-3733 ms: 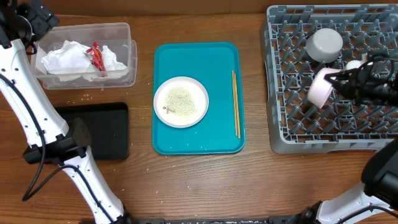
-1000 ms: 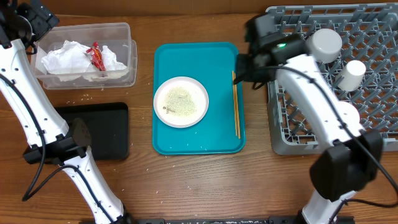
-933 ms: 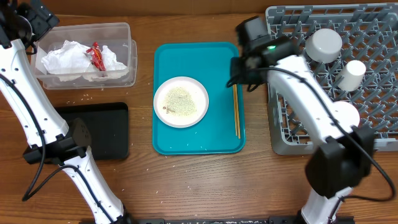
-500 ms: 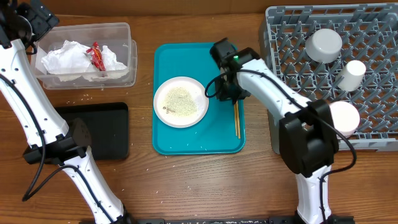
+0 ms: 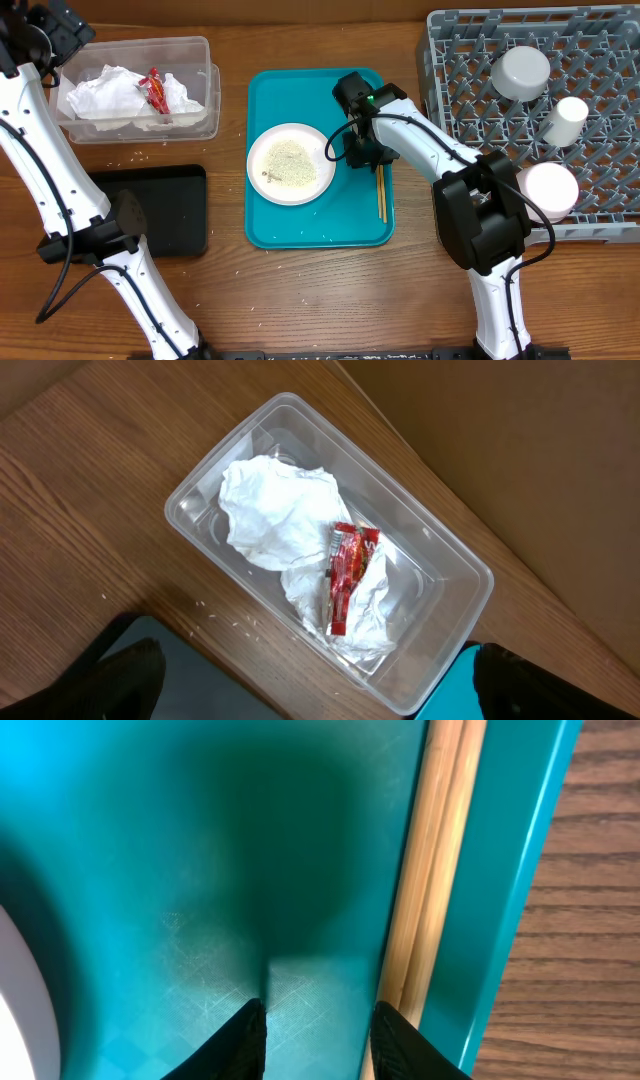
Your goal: Sort waste into correct bins and load items into the dishwasher
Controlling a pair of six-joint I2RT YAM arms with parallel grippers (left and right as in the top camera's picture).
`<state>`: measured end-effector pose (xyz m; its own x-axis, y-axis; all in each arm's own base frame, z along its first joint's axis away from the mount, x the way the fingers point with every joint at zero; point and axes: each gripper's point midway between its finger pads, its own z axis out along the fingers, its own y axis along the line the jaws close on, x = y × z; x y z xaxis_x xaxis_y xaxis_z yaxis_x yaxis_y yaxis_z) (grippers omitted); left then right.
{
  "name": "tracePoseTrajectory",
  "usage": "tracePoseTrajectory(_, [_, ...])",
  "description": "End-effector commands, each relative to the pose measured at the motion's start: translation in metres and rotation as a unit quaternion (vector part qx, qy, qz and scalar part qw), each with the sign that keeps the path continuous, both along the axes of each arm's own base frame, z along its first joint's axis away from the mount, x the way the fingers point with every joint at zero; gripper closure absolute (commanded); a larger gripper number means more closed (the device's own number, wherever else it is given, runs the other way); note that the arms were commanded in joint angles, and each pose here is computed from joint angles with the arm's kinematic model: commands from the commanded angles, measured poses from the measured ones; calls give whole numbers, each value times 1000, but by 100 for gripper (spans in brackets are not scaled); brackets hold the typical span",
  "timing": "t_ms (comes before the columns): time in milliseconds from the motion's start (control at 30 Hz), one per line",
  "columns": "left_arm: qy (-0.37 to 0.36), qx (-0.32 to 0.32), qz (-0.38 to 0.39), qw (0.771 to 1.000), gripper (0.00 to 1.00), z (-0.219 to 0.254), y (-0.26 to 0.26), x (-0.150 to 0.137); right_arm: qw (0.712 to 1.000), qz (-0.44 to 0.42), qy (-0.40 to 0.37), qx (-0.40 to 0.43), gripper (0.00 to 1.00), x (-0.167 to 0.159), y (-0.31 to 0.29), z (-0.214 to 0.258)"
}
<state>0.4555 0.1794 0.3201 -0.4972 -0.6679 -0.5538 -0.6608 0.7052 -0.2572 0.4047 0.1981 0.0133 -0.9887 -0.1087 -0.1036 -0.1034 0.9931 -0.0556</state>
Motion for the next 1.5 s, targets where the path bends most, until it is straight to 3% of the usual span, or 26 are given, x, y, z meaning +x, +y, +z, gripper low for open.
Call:
tracePoseTrajectory(0, [2, 9, -5, 1000, 0, 2, 2, -2, 1000, 0, -9, -13, 64, 4, -5, 1])
tracePoseTrajectory(1267, [2, 9, -5, 1000, 0, 2, 2, -2, 1000, -3, 3, -12, 64, 3, -6, -12])
tracePoseTrajectory(1467, [2, 9, -5, 1000, 0, 2, 2, -2, 1000, -4, 0, -11, 77, 4, -5, -12])
